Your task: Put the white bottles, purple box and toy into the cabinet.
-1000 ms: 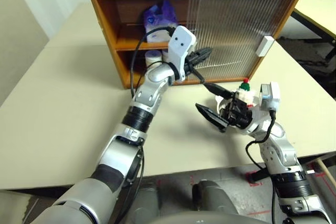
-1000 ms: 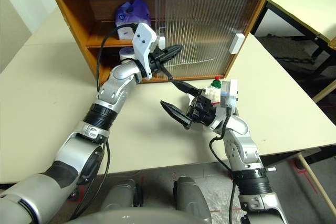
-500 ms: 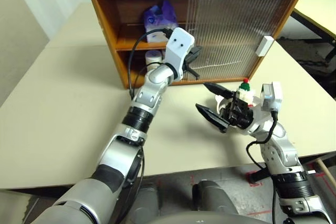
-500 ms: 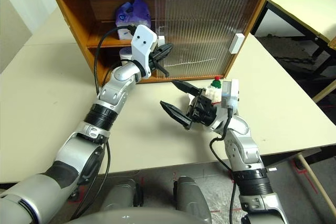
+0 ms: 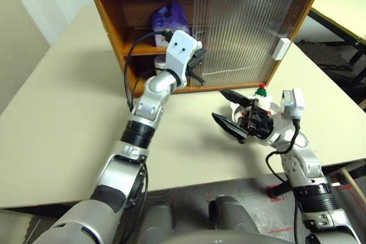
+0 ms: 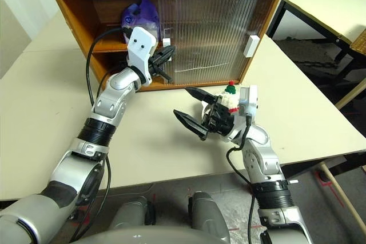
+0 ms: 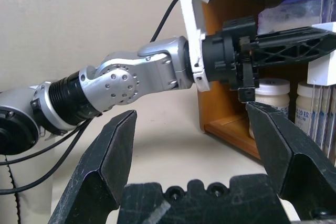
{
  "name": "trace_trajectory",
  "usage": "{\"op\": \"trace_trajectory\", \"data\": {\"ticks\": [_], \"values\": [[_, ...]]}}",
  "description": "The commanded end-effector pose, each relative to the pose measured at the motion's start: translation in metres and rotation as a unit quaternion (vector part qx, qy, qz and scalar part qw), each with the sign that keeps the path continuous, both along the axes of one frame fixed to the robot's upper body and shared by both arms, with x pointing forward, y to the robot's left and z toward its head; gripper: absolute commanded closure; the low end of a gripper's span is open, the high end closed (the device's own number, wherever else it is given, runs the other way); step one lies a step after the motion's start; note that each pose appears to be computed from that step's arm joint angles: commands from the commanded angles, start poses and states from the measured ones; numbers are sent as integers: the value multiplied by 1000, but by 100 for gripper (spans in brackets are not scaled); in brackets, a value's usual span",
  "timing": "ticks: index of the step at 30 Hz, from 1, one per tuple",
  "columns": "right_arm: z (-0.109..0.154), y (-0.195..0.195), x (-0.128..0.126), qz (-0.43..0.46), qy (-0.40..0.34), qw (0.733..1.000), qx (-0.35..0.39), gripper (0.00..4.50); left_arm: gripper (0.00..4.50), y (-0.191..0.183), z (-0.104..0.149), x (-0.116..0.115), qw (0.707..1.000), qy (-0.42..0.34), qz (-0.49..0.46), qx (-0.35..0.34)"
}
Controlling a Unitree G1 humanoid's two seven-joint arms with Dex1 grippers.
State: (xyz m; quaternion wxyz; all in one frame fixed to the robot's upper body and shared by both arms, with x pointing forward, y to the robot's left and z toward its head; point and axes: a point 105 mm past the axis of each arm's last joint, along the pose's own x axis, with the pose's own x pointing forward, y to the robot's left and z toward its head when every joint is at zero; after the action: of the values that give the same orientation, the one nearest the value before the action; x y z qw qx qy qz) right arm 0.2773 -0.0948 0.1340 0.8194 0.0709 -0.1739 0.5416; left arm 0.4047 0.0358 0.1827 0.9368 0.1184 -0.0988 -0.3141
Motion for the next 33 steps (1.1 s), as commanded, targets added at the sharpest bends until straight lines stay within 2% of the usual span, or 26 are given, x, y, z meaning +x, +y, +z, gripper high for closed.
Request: {"op": "trace_trajectory", "data": {"ticks": [1,9,13,20,23,29,33], "values": [[-2,-4,2,-4,-2,1000,3,0,446,26,-6,6,999,9,52,2],[-2,-7,5,-3,-3,1000,2,0,446,44,-6,4,997,8,70,-3],[-3,-6,5,1,-1,1000,1,0,446,23,4,-13,1000,-22,4,-12],[-4,-6,4,4,-1,1000,-1,0,446,-16,7,-36,995,-24,-96,-29],[-4,-6,3,3,-1,1000,-2,0,446,-26,5,-34,994,-20,-103,-28],[-5,-6,1,-1,0,1000,0,0,446,-29,12,-8,997,-36,-66,-22],[-4,-4,0,-1,-1,1000,0,0,446,-36,7,-8,996,-32,-83,-11]]}}
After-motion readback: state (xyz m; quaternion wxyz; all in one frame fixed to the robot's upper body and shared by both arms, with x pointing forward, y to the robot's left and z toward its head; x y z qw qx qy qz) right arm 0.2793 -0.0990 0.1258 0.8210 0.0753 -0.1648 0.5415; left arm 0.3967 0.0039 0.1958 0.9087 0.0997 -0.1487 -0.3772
